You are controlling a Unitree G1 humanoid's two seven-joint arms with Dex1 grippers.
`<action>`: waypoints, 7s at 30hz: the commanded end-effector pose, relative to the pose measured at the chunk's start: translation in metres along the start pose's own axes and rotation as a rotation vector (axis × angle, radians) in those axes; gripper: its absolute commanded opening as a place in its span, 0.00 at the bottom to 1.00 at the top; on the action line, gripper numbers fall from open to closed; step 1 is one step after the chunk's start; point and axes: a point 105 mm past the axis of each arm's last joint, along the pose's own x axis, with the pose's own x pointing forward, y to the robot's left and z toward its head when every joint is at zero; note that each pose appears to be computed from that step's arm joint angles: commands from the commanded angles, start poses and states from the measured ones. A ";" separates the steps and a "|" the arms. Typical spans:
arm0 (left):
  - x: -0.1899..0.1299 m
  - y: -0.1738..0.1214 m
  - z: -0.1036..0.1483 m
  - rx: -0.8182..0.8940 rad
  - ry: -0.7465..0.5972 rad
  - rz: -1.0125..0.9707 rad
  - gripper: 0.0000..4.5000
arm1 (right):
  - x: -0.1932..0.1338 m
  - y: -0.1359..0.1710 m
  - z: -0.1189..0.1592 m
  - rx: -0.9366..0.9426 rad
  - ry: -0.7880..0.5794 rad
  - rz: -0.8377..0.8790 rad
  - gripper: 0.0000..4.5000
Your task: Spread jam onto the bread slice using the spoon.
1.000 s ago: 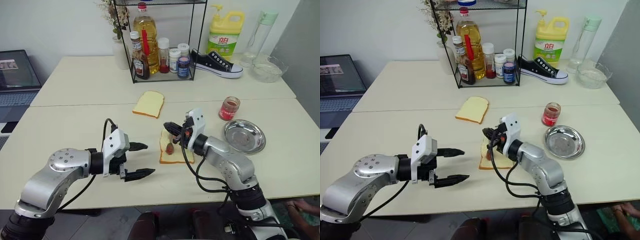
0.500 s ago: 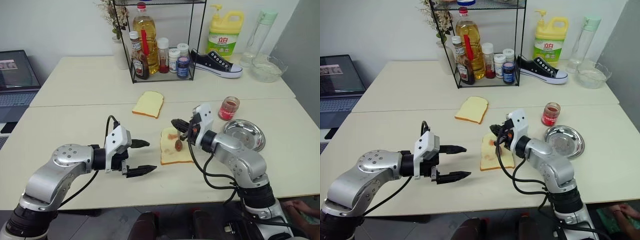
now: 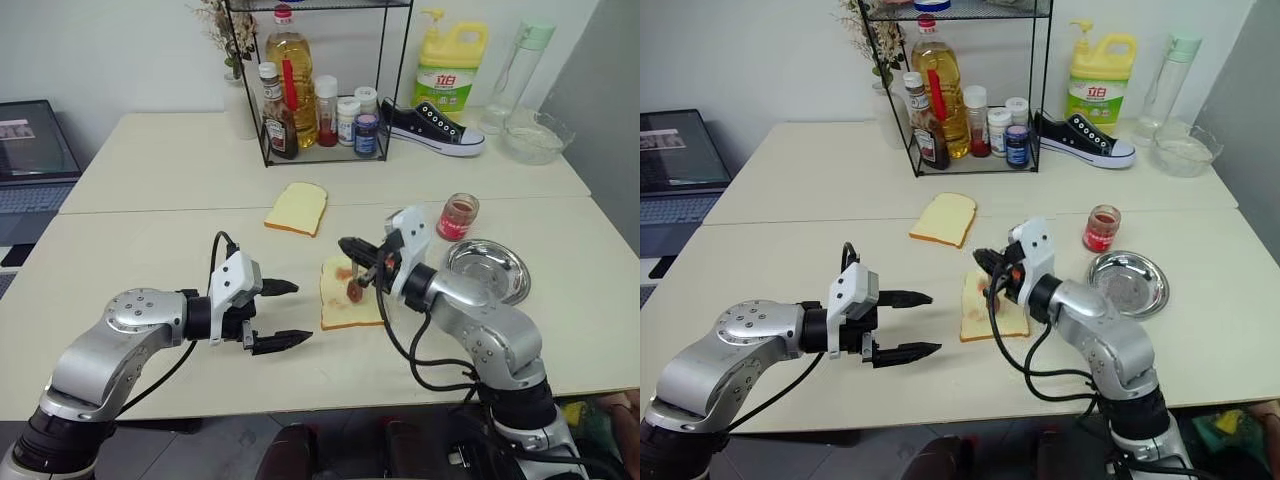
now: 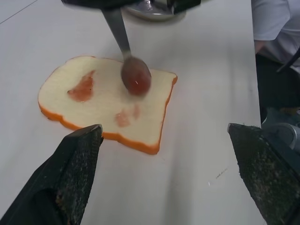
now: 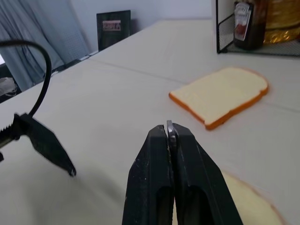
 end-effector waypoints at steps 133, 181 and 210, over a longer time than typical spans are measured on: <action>-0.018 -0.005 0.003 0.013 0.040 0.020 1.00 | -0.012 -0.043 -0.002 0.687 -0.019 0.036 0.01; -0.015 -0.008 0.001 0.031 0.042 -0.006 1.00 | -0.045 -0.048 -0.041 0.797 0.232 0.073 0.01; -0.019 0.007 0.006 0.060 0.037 0.043 1.00 | -0.056 -0.080 0.032 0.754 -0.032 0.042 0.01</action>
